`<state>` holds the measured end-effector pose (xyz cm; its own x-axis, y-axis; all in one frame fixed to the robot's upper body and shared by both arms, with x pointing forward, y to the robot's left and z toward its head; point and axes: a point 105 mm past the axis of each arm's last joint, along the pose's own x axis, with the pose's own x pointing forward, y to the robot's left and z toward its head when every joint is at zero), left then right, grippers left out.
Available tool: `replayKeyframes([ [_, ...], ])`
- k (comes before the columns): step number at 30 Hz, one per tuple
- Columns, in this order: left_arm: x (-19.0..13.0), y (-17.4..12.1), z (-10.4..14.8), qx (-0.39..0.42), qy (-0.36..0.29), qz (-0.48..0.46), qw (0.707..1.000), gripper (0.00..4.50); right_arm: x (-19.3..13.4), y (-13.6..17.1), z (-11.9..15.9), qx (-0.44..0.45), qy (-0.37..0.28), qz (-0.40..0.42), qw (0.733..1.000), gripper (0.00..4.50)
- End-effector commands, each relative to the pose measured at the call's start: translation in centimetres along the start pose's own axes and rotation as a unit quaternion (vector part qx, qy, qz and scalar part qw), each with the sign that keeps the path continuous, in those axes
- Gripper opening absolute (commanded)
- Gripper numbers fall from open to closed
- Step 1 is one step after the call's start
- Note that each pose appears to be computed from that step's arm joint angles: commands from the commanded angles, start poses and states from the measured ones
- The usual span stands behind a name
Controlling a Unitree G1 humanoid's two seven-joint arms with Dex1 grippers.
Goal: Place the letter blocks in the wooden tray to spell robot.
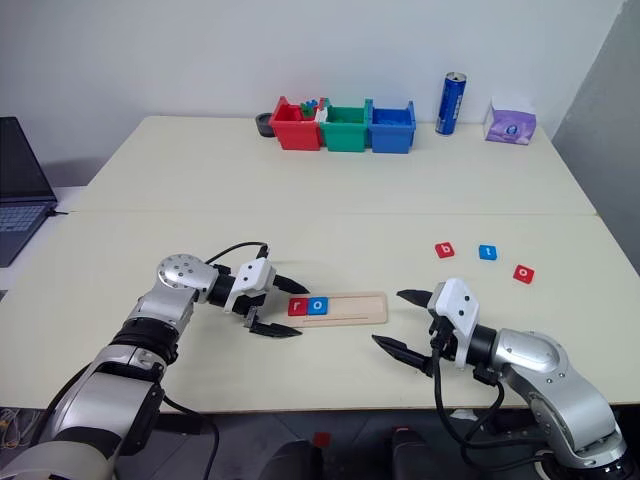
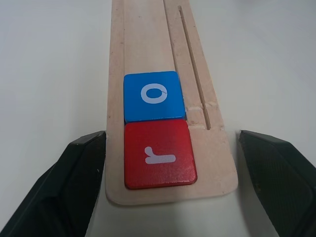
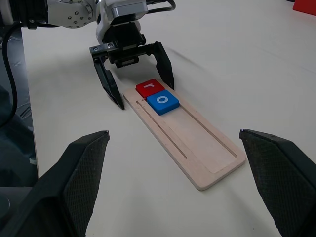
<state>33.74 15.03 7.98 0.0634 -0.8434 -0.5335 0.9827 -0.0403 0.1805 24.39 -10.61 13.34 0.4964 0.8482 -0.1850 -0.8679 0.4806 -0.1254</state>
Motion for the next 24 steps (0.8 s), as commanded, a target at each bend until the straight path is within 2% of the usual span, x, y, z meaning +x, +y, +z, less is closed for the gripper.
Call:
replayKeyframes([
  [1, 0.5, -0.3, -0.3, -0.001, 0.006, -0.01, 1.0, 3.6, -0.1, -0.1, 1.3, -0.02, -0.017, 0.0, 1.0, 4.5],
  [2, 0.5, -0.3, -0.3, -0.001, 0.006, -0.01, 1.0, 3.38, -0.1, -0.2, 1.3, -0.02, -0.017, 0.0, 1.0, 4.5],
  [8, 0.4, -0.4, 0.1, 0.015, -0.001, -0.007, 1.0, 3.38, -0.1, -0.1, 1.2, -0.019, -0.017, 0.001, 1.0, 4.5],
  [13, -0.6, -1.9, 0.6, 0.028, -0.017, -0.024, 0.999, 3.38, -0.6, 0.1, 1.0, -0.022, -0.01, 0.008, 1.0, 4.5],
  [19, -1.5, -3.9, 0.2, 0.017, -0.009, -0.031, 0.999, 3.38, -0.8, 0.3, 0.6, -0.024, -0.004, 0.022, 0.999, 4.5],
  [24, -1.8, -3.9, -0.1, 0.004, -0.003, -0.007, 1.0, 3.38, -0.8, 0.3, 0.5, -0.024, -0.003, 0.027, 0.999, 4.5],
])
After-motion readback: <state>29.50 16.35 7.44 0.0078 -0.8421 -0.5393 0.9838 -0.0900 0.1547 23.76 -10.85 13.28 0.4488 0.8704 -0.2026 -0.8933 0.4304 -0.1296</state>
